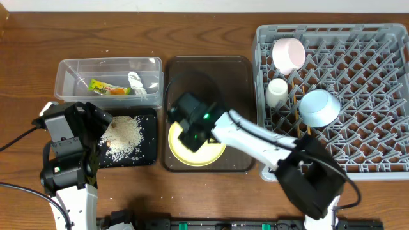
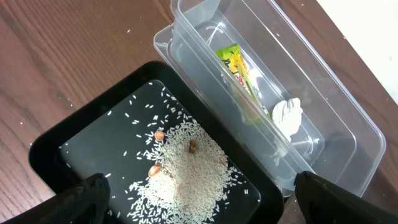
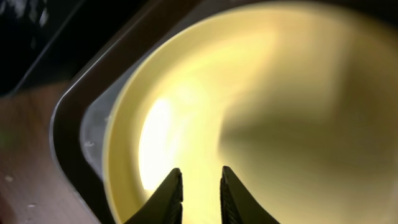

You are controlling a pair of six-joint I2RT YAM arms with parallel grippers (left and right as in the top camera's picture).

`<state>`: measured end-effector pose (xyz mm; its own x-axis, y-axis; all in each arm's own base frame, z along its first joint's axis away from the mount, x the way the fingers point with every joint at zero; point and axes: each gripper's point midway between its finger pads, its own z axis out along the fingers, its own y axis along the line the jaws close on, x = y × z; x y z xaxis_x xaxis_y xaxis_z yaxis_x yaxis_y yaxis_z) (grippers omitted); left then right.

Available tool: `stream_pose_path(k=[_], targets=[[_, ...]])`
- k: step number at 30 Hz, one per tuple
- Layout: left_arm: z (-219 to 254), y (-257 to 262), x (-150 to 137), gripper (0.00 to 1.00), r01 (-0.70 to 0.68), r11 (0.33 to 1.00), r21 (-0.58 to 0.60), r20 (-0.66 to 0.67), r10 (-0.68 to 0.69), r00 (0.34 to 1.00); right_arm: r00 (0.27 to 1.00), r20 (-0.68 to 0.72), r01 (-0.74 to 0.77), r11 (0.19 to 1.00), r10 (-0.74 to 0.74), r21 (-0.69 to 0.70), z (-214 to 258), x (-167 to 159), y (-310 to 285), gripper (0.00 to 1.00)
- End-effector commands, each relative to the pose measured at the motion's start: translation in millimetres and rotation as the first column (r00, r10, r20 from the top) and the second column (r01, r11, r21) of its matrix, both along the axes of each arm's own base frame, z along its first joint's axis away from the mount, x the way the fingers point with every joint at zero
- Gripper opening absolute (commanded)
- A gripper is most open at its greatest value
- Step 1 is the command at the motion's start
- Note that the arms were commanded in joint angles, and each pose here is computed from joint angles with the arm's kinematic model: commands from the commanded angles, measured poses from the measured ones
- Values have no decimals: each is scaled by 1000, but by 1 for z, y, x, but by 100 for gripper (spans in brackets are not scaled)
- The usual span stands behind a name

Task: Sort waste into correct bins and load items into the dishwasher rack
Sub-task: 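Grasp the yellow plate edge with the right gripper and lift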

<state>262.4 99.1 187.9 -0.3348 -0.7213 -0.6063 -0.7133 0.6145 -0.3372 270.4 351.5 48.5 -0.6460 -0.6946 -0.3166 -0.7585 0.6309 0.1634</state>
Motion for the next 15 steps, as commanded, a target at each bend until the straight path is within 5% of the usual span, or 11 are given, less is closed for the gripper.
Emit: stream_pose_path(k=[1, 5, 15], targets=[[7, 4, 1, 98, -21, 1000, 7, 15, 21, 1000, 991, 121, 54, 999, -52, -9, 32, 35, -20, 28], [7, 4, 1, 98, -21, 1000, 7, 15, 21, 1000, 986, 122, 127, 986, -115, -105, 23, 48, -55, 35], [7, 4, 1, 98, -21, 1000, 7, 15, 21, 1000, 980, 86, 193, 967, -181, -169, -11, 50, -95, 37]])
